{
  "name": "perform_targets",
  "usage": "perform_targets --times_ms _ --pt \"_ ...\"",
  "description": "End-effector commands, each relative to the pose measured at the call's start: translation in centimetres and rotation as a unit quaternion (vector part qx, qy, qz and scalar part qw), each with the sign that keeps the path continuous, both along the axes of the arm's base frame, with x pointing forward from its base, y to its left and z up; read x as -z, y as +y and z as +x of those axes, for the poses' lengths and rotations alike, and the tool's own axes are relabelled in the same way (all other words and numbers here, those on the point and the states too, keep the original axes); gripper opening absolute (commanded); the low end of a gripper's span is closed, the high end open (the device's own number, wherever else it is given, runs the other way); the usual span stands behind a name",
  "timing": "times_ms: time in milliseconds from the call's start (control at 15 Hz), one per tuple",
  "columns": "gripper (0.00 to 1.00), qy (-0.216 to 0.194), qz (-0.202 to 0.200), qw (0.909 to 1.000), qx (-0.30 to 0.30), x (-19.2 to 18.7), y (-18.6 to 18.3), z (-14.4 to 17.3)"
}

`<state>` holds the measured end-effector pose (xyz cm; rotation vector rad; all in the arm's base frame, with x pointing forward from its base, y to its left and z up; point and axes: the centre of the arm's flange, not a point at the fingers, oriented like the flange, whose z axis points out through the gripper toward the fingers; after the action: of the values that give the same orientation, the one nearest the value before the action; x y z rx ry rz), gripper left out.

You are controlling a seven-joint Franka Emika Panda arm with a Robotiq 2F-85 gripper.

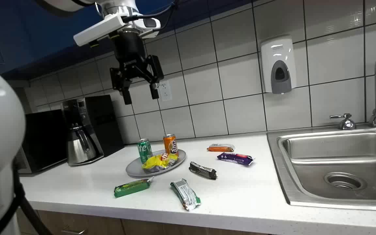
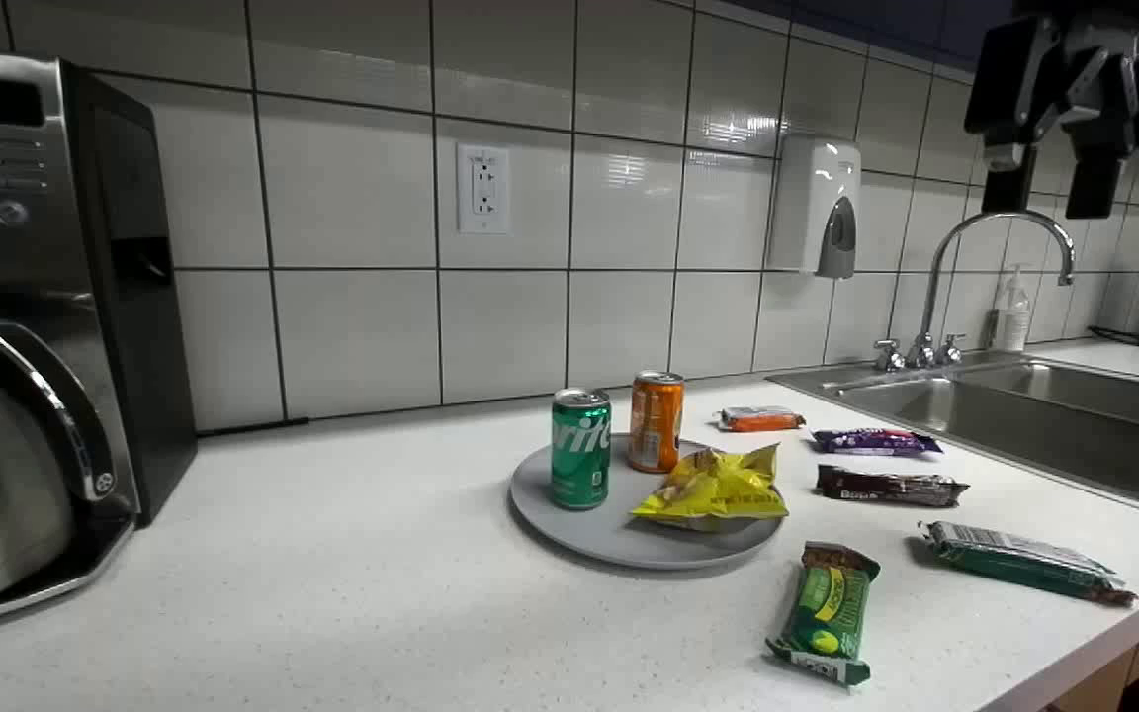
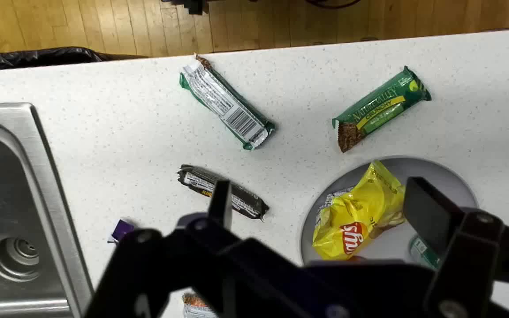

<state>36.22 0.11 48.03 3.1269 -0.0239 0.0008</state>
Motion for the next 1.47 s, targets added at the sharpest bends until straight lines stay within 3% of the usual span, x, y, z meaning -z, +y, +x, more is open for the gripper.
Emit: perform_targets --times_ms 0,1000,1400 --pt "1.00 0.000 0.000 1.0000 0.000 0.0 0.0 0.0" --pt "1.00 0.001 0.000 1.0000 0.000 0.0 0.0 0.0" --pt "1.00 -0.001 0.005 1.0000 0.004 2.2 0.1 1.9"
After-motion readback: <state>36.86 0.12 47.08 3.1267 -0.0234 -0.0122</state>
